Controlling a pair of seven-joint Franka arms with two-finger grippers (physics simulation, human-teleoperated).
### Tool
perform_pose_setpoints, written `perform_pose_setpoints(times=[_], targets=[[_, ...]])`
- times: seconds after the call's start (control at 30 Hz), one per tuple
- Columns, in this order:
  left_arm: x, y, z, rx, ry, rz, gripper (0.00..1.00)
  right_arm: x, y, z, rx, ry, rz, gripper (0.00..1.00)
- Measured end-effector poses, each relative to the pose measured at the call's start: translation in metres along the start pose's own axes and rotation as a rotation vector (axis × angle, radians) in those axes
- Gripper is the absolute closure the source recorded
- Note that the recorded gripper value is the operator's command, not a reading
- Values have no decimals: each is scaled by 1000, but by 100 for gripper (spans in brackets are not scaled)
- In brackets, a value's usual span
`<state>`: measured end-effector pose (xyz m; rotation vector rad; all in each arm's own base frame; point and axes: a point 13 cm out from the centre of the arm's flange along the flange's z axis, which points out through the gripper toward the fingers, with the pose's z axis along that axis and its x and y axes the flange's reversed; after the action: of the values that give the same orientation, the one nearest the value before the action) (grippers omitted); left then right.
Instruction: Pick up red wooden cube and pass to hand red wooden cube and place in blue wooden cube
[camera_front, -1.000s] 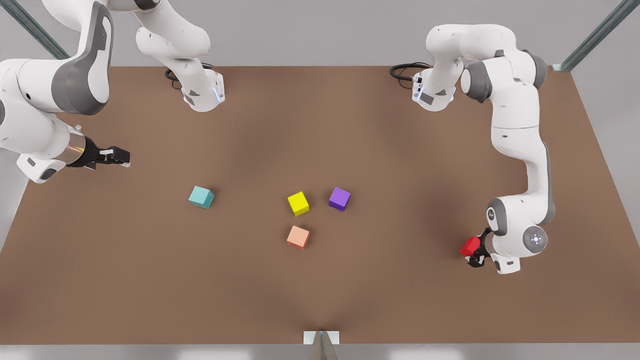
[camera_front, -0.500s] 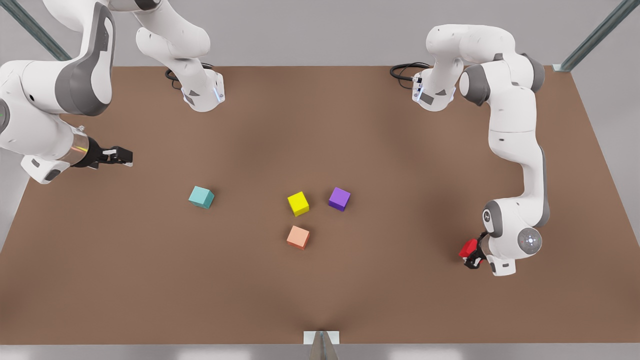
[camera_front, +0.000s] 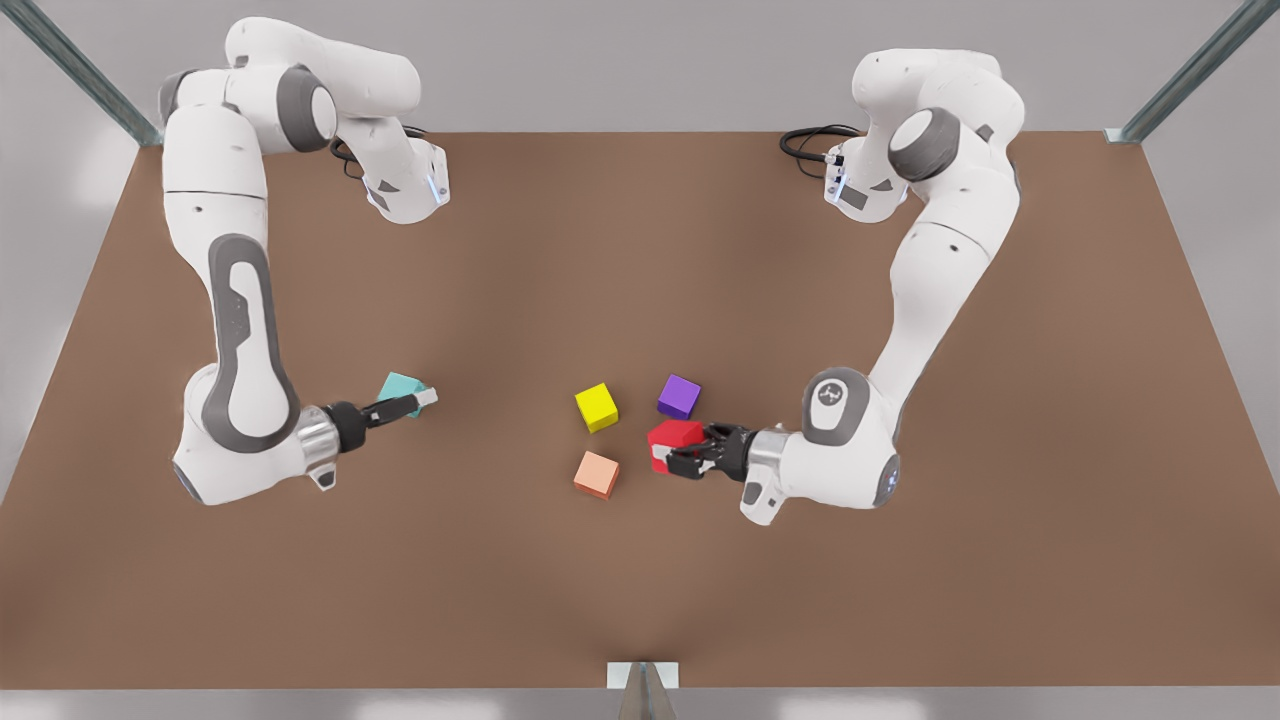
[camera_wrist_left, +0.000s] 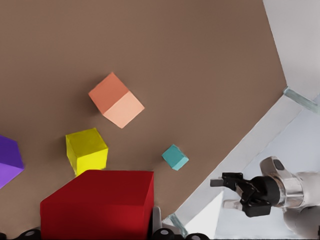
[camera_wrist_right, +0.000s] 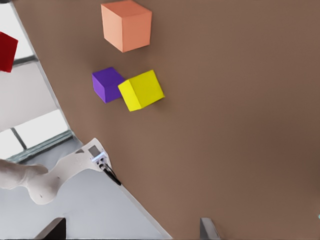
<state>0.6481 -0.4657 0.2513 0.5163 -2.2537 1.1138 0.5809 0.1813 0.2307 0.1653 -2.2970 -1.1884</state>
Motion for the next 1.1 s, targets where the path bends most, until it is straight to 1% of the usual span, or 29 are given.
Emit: perform_pose_setpoints(times=[0.07, 0.1, 0.2, 0.33, 0.43, 0.53, 0.7, 0.9, 1.1], targets=[[19, -5, 37, 31, 99, 42, 50, -24, 20, 19, -88, -43, -127, 0], [30, -10, 53, 42, 129, 73, 55, -36, 28, 22, -104, -83, -205, 0], [49, -28, 92, 114, 196, 143, 54, -75, 38, 15, -89, -254, -468, 0], [48, -31, 110, 177, 213, 233, 54, -112, 51, 0, -48, -481, -772, 0], [44, -35, 108, 208, 195, 312, 54, -113, 59, 17, -41, -574, -938, 0], [42, -38, 109, 231, 175, 380, 54, -101, 62, 38, -29, -640, -1073, 0], [39, -48, 114, 276, 136, 460, 54, -97, 70, 72, 19, -704, -1288, 0], [32, -52, 113, 309, 97, 525, 54, -84, 83, 103, 49, -736, -1507, 0], [29, -56, 115, 325, 66, 573, 54, -84, 104, 123, 64, -785, -1674, 0]])
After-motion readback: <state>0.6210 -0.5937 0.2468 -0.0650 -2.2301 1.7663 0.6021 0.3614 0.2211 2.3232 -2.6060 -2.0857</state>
